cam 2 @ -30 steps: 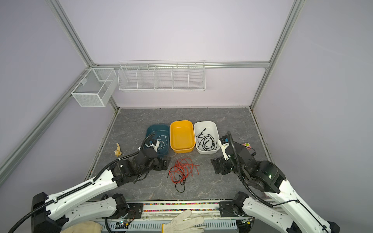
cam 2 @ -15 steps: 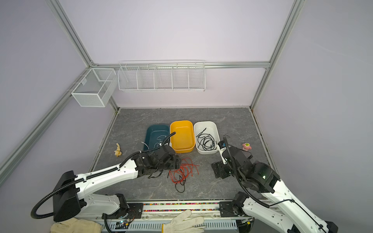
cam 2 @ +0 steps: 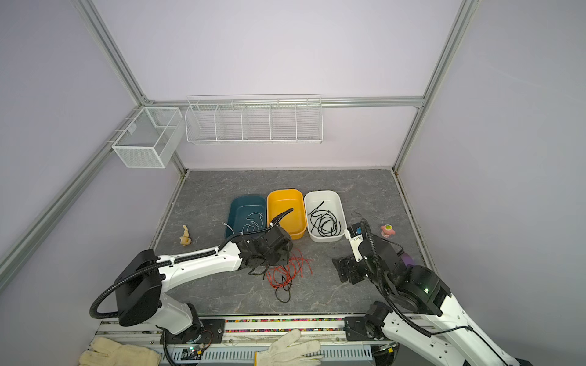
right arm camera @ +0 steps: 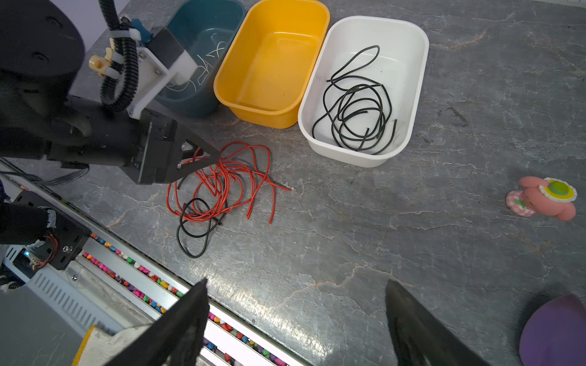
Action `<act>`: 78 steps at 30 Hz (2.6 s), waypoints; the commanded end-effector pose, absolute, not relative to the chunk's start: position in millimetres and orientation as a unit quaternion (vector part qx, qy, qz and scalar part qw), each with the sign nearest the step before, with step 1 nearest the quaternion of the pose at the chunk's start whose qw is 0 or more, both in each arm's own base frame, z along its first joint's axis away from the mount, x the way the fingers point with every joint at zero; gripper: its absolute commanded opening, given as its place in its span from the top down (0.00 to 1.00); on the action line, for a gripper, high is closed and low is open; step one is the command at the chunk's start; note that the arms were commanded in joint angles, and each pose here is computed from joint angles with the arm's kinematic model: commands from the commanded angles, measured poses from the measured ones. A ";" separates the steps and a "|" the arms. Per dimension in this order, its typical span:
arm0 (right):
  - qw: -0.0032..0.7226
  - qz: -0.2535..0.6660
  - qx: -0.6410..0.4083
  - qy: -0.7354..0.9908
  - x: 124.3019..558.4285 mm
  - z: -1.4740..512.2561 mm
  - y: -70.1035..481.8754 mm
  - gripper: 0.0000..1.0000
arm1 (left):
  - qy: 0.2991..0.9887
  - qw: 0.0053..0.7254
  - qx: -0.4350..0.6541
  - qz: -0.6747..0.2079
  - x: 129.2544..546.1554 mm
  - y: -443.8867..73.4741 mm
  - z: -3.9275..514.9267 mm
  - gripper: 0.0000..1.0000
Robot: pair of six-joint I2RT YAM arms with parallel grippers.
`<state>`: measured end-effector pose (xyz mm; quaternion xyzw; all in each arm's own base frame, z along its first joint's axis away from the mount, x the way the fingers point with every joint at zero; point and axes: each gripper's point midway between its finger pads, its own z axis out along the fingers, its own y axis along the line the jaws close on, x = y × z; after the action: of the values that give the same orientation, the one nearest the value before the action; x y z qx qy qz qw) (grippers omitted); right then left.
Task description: Untangle the cables
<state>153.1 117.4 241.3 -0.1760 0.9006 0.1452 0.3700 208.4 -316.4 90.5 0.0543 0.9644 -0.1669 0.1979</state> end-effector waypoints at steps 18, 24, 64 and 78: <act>0.380 0.169 -0.187 0.890 151.3 243.6 124.8 0.12 | 0.956 0.229 0.070 -0.171 214.1 -316.7 151.1 1.00; 0.334 0.228 -0.257 0.878 132.4 237.1 157.2 0.12 | 0.950 0.245 0.080 -0.176 213.1 -310.6 183.7 1.00; 0.377 0.504 -0.219 0.746 119.4 252.3 249.3 0.30 | 0.846 0.348 0.027 -0.402 192.8 -301.4 384.0 1.00; 0.410 0.538 -0.150 0.721 137.8 257.5 255.6 0.44 | 0.822 0.359 0.030 -0.442 178.4 -312.2 407.8 1.00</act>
<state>131.6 254.3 247.3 -0.1750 0.7349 0.5236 0.3939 180.8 -315.7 382.7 0.0455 0.8416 -0.4146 0.3432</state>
